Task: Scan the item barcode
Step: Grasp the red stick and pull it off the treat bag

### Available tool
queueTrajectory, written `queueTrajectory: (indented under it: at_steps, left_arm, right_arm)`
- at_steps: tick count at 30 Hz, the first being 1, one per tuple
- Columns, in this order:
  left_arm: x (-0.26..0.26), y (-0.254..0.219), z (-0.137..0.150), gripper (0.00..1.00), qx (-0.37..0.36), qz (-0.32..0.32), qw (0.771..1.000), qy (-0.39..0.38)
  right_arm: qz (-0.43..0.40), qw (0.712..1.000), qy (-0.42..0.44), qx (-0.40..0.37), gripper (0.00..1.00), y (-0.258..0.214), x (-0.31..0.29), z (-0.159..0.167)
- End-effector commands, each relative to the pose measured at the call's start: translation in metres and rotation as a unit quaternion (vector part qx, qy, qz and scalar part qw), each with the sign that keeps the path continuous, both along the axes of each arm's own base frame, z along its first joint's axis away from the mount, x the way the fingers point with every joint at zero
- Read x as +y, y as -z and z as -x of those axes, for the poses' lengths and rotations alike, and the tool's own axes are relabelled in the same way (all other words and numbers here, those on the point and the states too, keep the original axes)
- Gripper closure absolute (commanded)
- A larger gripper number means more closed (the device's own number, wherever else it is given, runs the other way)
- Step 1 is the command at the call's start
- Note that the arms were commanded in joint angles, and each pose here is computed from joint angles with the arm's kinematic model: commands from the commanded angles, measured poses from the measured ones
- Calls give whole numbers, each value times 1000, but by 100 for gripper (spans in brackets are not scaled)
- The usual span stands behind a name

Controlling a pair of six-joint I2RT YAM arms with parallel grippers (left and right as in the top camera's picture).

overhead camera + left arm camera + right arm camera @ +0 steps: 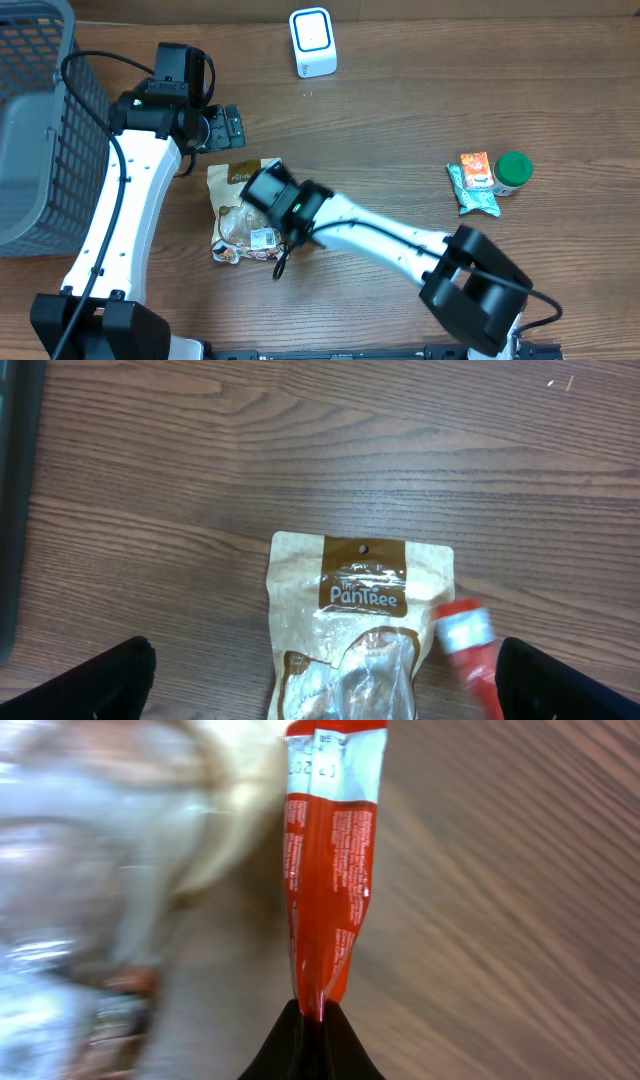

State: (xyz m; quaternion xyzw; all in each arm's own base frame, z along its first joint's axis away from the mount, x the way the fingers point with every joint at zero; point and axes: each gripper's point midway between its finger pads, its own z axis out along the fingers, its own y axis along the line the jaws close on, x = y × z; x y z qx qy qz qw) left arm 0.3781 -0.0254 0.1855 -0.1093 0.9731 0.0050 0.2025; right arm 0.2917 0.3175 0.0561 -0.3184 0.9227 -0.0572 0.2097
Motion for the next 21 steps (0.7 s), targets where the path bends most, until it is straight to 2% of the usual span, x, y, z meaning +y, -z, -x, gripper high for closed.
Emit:
queueTrajectory:
  at_steps: [1,6,12,15,16,17,21]
  left_arm:
    - [-4,-4,-4,0,-7,6,1000,-2]
    - [-4,-4,-4,0,-7,6,1000,-2]
    - [-4,-4,-4,0,-7,6,1000,-2]
    - [-4,-4,-4,0,-7,6,1000,-2]
    - [-4,-4,-4,0,-7,6,1000,-2]
    - [-4,-4,-4,0,-6,6,1000,-2]
    - [-4,-4,-4,0,-7,6,1000,-2]
  right_arm:
    - [6,1000,26,-2,95,-5,-27,-23]
    - [-23,996,69,50,96,9,-51,-31]
    - [-41,976,202,73,94,26,-94,-40]
    - [-47,964,247,85,70,28,-105,-39]
    - [-51,963,248,90,59,28,-105,-39]
    - [-56,962,250,94,53,28,-105,-40]
    - [-80,956,256,118,53,21,-104,-41]
